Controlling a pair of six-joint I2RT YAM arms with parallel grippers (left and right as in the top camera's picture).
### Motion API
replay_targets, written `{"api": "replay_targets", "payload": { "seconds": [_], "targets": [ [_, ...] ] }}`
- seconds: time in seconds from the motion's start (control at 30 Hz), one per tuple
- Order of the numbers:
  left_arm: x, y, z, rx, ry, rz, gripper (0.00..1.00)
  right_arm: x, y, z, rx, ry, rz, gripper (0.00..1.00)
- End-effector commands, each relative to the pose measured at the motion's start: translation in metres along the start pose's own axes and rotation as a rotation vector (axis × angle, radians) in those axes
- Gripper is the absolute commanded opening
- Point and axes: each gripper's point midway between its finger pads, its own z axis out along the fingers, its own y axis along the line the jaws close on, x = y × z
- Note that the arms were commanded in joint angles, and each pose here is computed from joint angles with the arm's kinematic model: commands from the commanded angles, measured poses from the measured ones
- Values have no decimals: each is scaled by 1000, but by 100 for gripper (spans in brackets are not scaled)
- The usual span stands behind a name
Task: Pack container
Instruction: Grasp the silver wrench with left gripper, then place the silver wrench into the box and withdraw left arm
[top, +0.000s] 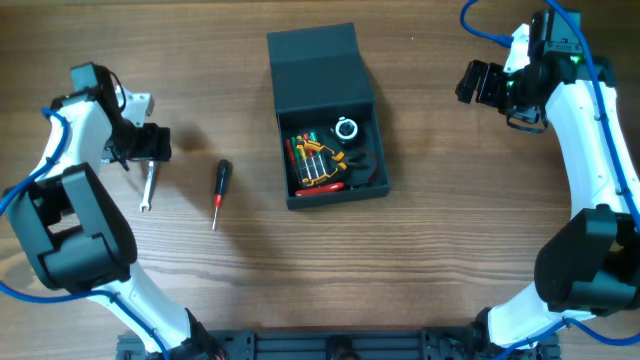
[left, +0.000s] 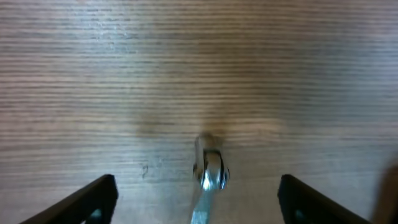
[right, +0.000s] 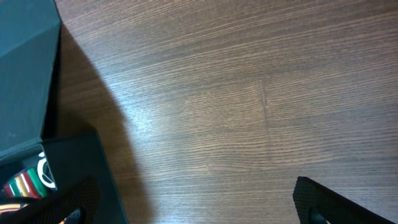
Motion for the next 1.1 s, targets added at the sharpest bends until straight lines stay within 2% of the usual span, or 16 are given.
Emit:
{"api": "replay_targets", "payload": {
  "seconds": [0.0,0.33,0.47,0.57,0.7,0.93,1.07],
  "targets": [
    [6,-7,17,20,-1,-28,77,0,2,5,-11,12,13,100],
    [8,-19,36,16,-2,11,70,0,2,5,-12,12,14,100],
    [17,-18,50,9,47,7,58,0,2,5,-11,12,13,100],
    [16,-16,51,-1,46,6,52,0,2,5,-11,12,13,100],
    [17,-16,50,1,51,6,4,0,2,5,-11,12,13,100],
    [15,-12,24,-37,27,8,4,0,2,5,-12,12,13,100],
    [-5,-25,-23,-52,-49,51,4,0,2,5,-11,12,13,100]
  ]
}}
